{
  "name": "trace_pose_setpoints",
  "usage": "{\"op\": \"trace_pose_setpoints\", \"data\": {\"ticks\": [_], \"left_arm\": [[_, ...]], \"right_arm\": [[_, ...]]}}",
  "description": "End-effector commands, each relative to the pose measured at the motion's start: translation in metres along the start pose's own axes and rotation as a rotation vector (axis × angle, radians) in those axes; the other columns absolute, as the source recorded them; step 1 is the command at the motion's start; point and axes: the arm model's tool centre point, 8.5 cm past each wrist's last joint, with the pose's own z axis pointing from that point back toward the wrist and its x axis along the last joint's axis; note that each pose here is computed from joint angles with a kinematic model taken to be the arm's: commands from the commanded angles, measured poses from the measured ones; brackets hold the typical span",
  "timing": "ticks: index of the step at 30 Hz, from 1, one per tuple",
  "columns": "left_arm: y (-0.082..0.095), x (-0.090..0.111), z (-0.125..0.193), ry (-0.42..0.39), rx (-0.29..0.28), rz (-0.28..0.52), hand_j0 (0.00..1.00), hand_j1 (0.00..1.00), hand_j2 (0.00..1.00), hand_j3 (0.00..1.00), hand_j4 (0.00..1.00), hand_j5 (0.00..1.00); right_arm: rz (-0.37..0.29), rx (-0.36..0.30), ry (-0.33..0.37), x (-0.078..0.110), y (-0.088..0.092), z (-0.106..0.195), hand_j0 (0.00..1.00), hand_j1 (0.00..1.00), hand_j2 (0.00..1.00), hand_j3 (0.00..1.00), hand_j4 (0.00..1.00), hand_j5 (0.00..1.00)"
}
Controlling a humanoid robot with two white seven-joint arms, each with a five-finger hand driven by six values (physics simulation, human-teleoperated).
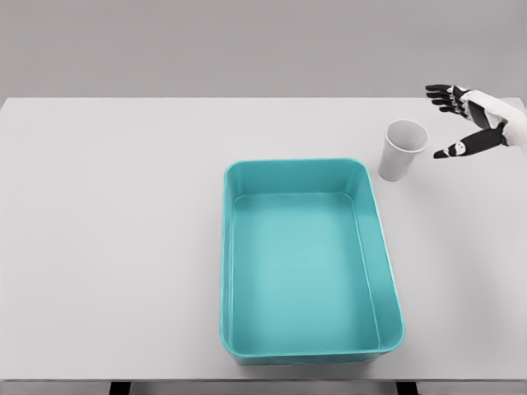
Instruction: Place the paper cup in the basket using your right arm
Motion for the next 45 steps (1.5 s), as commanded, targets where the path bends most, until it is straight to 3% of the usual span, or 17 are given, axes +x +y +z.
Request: {"op": "trace_pose_setpoints", "data": {"ticks": [1,5,14,40,45], "left_arm": [[0.000,0.000,0.000,-0.001,0.000,0.001,1.00,1.00,1.00,1.00,1.00,1.00],[0.000,0.000,0.000,0.001,0.000,0.001,1.00,1.00,1.00,1.00,1.00,1.00],[0.000,0.000,0.000,0.000,0.000,0.001,1.00,1.00,1.00,1.00,1.00,1.00],[0.000,0.000,0.000,-0.001,0.000,0.001,1.00,1.00,1.00,1.00,1.00,1.00],[0.000,0.000,0.000,0.001,0.000,0.001,1.00,1.00,1.00,1.00,1.00,1.00]], "right_arm": [[-0.007,0.003,0.002,0.000,0.001,-0.001,1.00,1.00,1.00,1.00,1.00,1.00],[0.053,0.026,0.033,-0.004,0.006,-0.002,1.00,1.00,1.00,1.00,1.00,1.00],[0.085,0.098,0.019,0.002,0.029,-0.013,1.00,1.00,1.00,1.00,1.00,1.00],[0.080,0.133,-0.012,0.012,0.045,-0.025,1.00,1.00,1.00,1.00,1.00,1.00],[0.067,0.129,-0.016,0.012,0.045,-0.025,0.63,0.63,0.63,0.63,0.63,0.63]]}}
